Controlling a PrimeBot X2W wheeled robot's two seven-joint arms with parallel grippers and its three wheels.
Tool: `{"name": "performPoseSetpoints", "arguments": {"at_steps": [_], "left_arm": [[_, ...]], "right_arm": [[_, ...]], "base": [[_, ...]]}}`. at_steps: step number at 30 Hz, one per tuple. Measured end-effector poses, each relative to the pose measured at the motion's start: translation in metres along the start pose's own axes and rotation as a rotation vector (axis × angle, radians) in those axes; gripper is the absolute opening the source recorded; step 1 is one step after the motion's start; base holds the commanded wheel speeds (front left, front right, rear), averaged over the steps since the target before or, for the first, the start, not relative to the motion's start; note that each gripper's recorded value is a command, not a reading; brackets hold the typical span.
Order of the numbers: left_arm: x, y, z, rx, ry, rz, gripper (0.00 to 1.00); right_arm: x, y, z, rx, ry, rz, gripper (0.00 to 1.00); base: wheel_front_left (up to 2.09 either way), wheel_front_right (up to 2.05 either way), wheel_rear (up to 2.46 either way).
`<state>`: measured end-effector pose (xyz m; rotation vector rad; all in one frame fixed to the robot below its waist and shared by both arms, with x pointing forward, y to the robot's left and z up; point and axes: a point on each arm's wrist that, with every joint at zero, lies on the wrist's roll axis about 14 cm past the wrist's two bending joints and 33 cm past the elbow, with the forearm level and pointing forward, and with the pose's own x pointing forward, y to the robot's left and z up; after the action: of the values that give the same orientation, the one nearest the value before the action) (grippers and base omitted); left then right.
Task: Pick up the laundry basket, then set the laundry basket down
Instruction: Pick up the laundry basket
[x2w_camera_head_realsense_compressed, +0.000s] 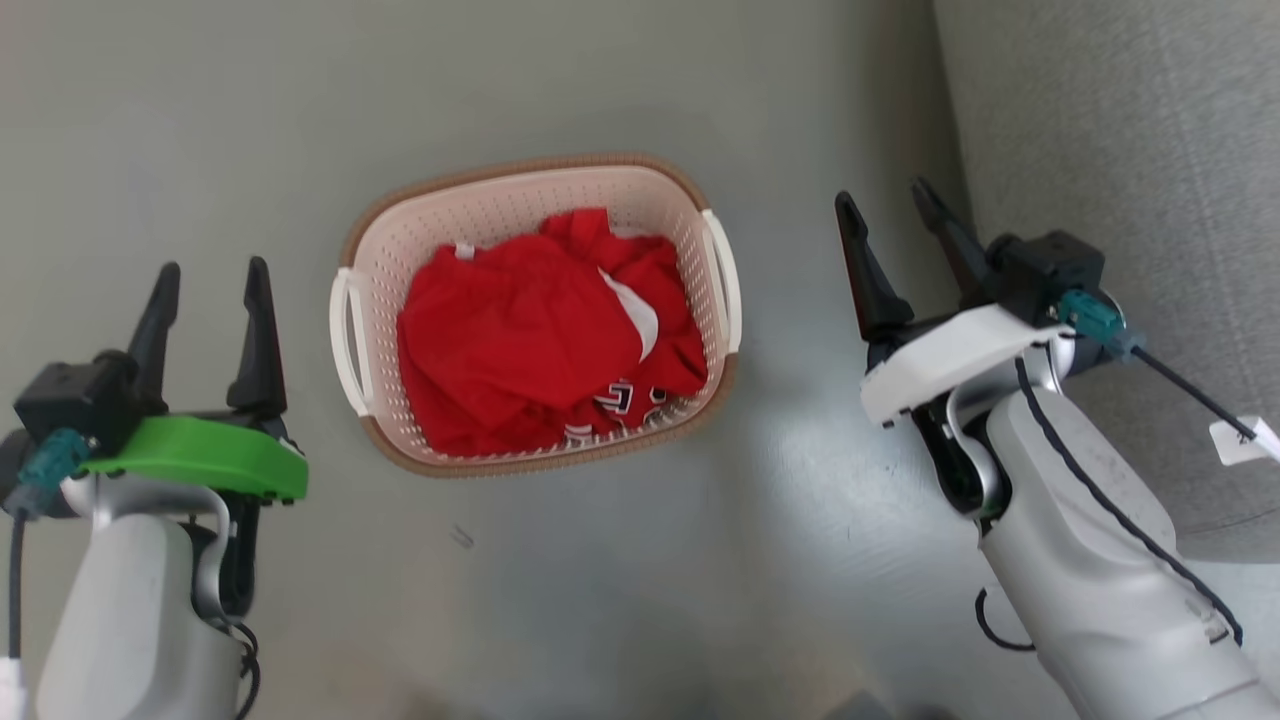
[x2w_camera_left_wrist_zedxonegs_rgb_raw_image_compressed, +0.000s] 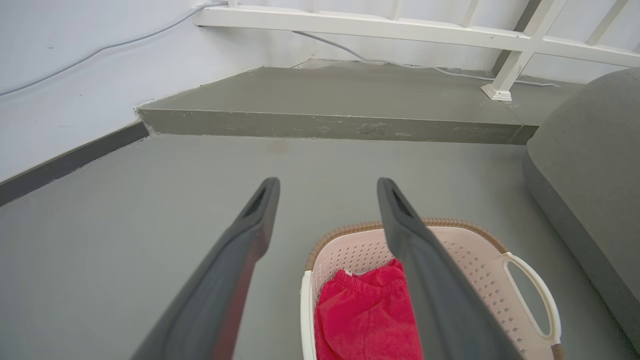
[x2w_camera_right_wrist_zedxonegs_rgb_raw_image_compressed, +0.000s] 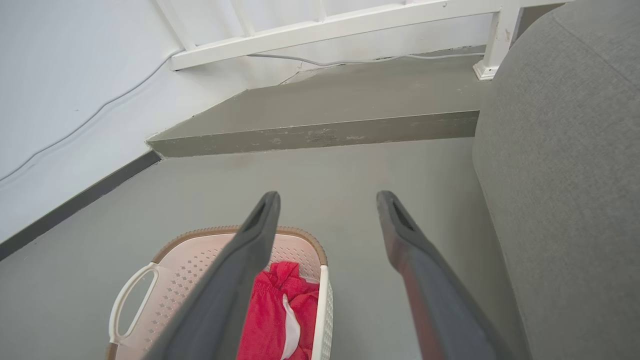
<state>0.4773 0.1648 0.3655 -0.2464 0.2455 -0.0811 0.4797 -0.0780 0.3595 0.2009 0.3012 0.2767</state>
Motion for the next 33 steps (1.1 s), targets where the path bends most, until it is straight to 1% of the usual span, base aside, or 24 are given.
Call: {"name": "performPoseSetpoints", "arguments": {"at_steps": [6,12,18,23,33], "left_arm": [[0.012,0.011,-0.026,0.004,0.066,0.011,1.00],[0.021,0.020,-0.058,0.003,0.151,0.020,1.00],[0.028,0.023,-0.084,-0.004,0.219,0.017,1.00],[0.038,0.029,-0.101,-0.026,0.253,0.030,1.00],[0.042,0.042,-0.142,-0.047,0.371,0.065,1.00]], "right_arm": [[0.018,-0.001,-0.019,0.008,0.041,0.010,1.00],[0.029,-0.004,-0.050,0.018,0.123,0.021,1.00],[0.039,-0.009,-0.074,0.024,0.180,0.020,1.00],[0.046,-0.014,-0.100,0.039,0.247,0.015,1.00],[0.062,-0.012,-0.141,0.046,0.352,0.052,1.00]], "base": [[0.00,0.00,0.00],[0.00,0.00,0.00],[0.00,0.00,0.00],[0.00,0.00,0.00],[0.00,0.00,0.00]]}}
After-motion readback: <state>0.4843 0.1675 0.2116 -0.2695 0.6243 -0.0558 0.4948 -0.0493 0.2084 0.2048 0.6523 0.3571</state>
